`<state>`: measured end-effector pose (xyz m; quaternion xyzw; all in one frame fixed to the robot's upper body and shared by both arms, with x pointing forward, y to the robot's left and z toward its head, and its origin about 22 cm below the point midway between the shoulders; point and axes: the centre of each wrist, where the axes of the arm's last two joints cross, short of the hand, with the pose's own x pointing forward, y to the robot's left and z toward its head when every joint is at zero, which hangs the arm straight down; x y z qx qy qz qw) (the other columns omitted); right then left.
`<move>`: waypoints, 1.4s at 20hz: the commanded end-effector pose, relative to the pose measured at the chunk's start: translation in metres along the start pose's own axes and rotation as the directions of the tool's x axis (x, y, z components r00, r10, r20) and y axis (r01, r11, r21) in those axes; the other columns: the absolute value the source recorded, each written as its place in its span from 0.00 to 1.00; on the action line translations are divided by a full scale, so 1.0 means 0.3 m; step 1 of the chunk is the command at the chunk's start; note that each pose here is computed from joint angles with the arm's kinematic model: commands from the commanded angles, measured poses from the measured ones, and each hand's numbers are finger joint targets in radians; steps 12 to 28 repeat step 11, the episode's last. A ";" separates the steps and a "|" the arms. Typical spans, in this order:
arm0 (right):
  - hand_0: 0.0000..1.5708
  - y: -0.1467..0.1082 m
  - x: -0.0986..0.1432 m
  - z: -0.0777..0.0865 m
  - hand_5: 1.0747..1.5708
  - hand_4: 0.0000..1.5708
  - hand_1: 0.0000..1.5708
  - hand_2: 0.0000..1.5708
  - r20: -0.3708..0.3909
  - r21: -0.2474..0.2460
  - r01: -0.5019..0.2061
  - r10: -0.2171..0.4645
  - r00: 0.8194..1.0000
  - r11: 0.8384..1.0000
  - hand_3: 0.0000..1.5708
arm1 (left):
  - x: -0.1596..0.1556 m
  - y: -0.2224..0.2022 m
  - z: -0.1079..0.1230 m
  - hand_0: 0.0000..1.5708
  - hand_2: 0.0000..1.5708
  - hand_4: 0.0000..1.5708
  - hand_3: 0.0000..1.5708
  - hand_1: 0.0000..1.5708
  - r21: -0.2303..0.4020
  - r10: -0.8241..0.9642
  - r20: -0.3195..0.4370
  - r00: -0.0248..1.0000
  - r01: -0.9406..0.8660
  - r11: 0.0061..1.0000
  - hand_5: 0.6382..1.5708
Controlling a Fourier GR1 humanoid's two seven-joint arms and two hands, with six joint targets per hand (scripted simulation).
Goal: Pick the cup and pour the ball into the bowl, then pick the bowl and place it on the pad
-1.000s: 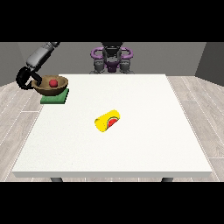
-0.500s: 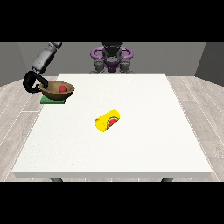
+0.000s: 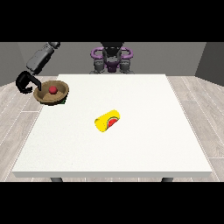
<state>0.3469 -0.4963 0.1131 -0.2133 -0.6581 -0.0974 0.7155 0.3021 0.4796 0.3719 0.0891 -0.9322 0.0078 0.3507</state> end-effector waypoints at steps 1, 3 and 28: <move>0.46 -0.006 -0.033 0.005 0.94 0.00 0.46 0.41 -0.022 -0.056 0.023 -0.024 0.999 0.998 0.66 | 0.006 -0.053 0.005 0.00 0.00 0.00 0.00 0.00 -0.013 0.008 0.009 1.000 -0.008 1.000 0.94; 0.44 -0.092 0.001 0.019 0.93 0.00 0.44 0.36 0.002 -0.030 0.017 -0.017 1.000 0.999 0.65 | 0.058 0.055 0.008 0.00 0.00 0.00 0.00 0.00 0.020 -0.018 -0.005 1.000 0.019 1.000 0.94; 0.09 -0.111 0.225 -0.022 0.79 0.00 0.09 0.18 0.030 -0.009 0.069 -0.069 0.997 0.998 0.24 | -0.070 -0.002 0.043 0.00 0.00 0.00 0.00 0.00 -0.004 0.017 -0.030 0.999 -0.018 1.000 0.94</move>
